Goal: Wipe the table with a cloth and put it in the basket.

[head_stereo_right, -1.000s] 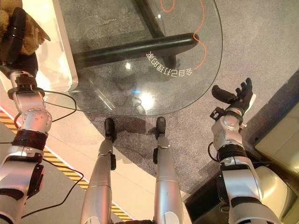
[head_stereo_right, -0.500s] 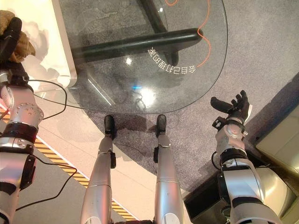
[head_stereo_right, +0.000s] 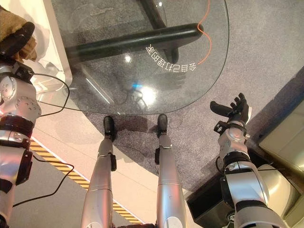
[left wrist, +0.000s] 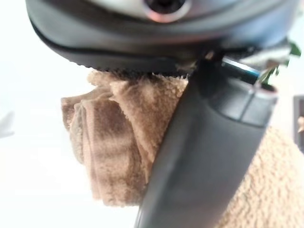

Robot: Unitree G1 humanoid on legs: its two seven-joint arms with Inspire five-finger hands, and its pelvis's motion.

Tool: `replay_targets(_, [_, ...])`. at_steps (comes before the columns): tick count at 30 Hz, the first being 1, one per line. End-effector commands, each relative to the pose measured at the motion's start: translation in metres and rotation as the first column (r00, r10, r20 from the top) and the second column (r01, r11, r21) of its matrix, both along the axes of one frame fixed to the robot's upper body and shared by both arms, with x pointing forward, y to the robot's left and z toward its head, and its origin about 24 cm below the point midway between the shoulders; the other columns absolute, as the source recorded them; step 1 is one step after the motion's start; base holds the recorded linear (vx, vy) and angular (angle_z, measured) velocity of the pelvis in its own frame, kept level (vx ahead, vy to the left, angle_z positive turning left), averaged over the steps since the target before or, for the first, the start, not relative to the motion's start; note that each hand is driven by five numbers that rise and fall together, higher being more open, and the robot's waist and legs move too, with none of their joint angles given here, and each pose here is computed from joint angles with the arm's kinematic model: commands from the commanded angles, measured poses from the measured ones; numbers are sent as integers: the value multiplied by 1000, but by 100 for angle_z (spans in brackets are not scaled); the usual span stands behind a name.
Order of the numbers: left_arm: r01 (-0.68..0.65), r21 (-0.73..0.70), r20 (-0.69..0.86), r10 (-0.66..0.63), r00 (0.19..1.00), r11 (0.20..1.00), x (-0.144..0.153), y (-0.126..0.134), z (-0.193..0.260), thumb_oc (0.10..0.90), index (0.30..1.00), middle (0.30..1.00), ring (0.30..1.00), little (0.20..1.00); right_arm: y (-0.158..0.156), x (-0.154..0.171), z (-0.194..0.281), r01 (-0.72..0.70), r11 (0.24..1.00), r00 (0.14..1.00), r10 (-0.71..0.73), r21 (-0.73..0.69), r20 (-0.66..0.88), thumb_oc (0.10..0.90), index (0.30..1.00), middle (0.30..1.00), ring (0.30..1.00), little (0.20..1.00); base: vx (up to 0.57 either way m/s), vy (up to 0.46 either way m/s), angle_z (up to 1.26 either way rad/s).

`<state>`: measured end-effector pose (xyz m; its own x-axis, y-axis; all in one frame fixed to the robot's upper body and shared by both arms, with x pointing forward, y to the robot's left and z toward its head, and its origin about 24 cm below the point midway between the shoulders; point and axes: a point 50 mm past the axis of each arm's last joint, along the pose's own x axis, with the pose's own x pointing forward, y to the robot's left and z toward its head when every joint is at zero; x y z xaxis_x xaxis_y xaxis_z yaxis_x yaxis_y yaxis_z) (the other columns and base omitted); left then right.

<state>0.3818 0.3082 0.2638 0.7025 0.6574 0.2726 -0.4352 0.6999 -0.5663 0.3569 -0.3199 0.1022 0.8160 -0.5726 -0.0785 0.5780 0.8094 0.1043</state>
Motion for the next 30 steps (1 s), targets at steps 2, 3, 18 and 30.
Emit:
replay_targets(2, [-181,65,57,178,982,981,-25,40,51,100,300,300,300,200,-24,-14,1,66,994,998,-67,-88,-14,800,900,900,900,900,0,0,0])
replay_targets(3, [-182,66,42,180,983,981,-25,40,50,100,300,300,300,200,-24,-14,1,65,994,998,-66,-87,-16,800,900,900,900,900,0,0,0])
replay_targets(18, [-221,34,-318,221,922,975,-20,58,2,100,300,300,300,200,-21,-8,10,46,993,999,-48,-106,-14,800,900,900,900,900,0,0,0])
replay_targets(30, [-231,-2,-424,209,881,973,-23,66,-13,800,900,900,900,900,-21,-5,15,37,993,999,-39,-110,-16,800,900,900,900,900,0,0,0])
